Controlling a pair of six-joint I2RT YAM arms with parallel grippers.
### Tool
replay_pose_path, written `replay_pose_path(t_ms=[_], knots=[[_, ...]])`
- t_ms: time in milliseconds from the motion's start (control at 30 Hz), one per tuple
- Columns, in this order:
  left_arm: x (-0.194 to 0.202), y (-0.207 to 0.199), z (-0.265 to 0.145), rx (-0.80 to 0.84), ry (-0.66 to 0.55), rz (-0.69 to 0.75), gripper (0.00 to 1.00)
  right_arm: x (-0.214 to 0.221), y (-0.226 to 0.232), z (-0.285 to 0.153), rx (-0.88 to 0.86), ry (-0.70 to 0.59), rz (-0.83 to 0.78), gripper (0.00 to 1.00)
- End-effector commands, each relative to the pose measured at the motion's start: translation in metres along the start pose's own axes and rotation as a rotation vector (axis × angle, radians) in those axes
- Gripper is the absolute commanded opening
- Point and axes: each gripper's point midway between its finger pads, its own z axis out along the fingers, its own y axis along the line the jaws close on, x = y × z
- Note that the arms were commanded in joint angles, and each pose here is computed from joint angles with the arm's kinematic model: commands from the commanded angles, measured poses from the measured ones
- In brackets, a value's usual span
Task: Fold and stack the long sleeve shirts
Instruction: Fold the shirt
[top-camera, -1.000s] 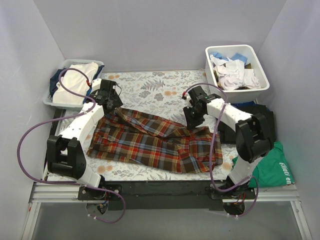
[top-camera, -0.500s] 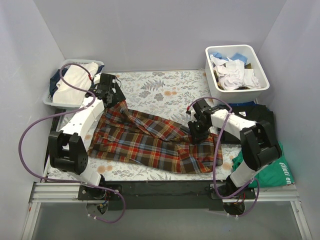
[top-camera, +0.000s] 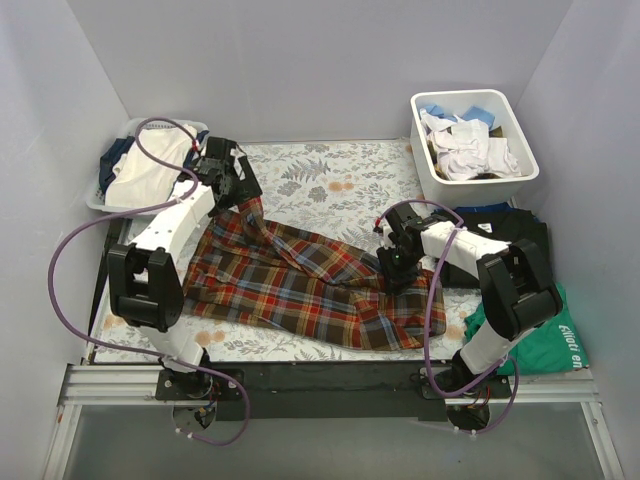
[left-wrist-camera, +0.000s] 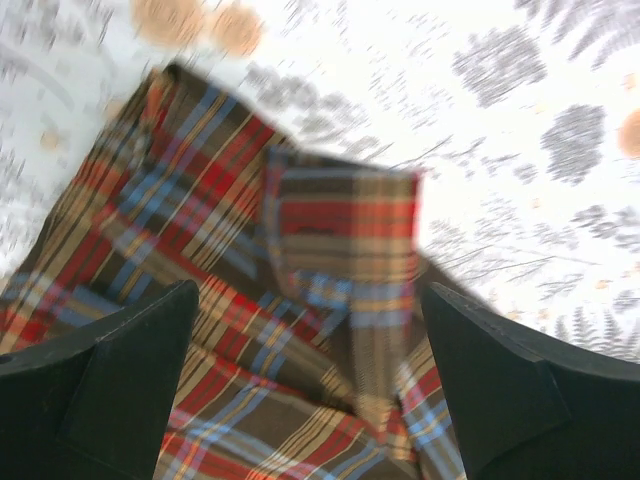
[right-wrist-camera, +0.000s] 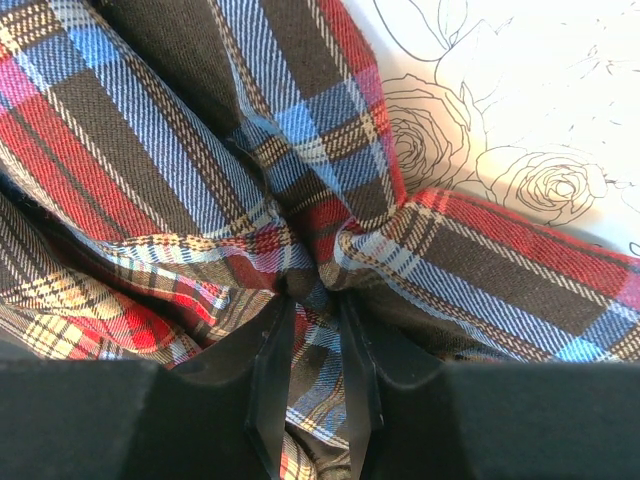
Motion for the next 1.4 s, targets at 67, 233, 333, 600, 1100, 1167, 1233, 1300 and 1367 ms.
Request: replay_pose_path(t_ms=[67, 233, 333, 600, 1100, 1167, 1233, 1300, 1367], knots=[[-0.033, -0.04, -0.002, 0.14, -0.001, 0.071, 0.96, 0.002, -0.007, 0.005, 0.037, 0.028, 0.014, 0.33], [0.012, -0.031, 0.026, 0.072, 0.2, 0.125, 0.95, -0.003, -0.009, 0.003, 0.049, 0.014, 0.016, 0.32], [0.021, -0.022, 0.029, 0.022, 0.221, 0.142, 0.95, -0.008, -0.009, 0.002, 0.055, 0.002, 0.019, 0.32], [0.027, -0.006, 0.036, -0.084, 0.261, 0.18, 0.79, -0.015, -0.006, 0.002, 0.046, -0.015, 0.025, 0.31], [0.022, -0.004, -0.003, -0.053, 0.221, 0.139, 0.0, -0.016, -0.011, 0.003, 0.078, -0.012, 0.026, 0.3], [0.008, -0.022, -0.01, 0.029, 0.18, 0.135, 0.0, -0.014, -0.012, 0.004, 0.078, -0.006, 0.027, 0.29], [-0.015, -0.053, -0.028, 0.178, 0.11, 0.132, 0.0, -0.014, -0.013, 0.005, 0.083, -0.003, 0.029, 0.29], [-0.033, -0.079, -0.043, 0.32, 0.043, 0.131, 0.0, -0.013, -0.014, 0.006, 0.091, -0.002, 0.034, 0.29], [-0.049, -0.092, -0.064, 0.402, -0.039, 0.141, 0.0, -0.015, -0.015, 0.005, 0.095, -0.009, 0.041, 0.29]])
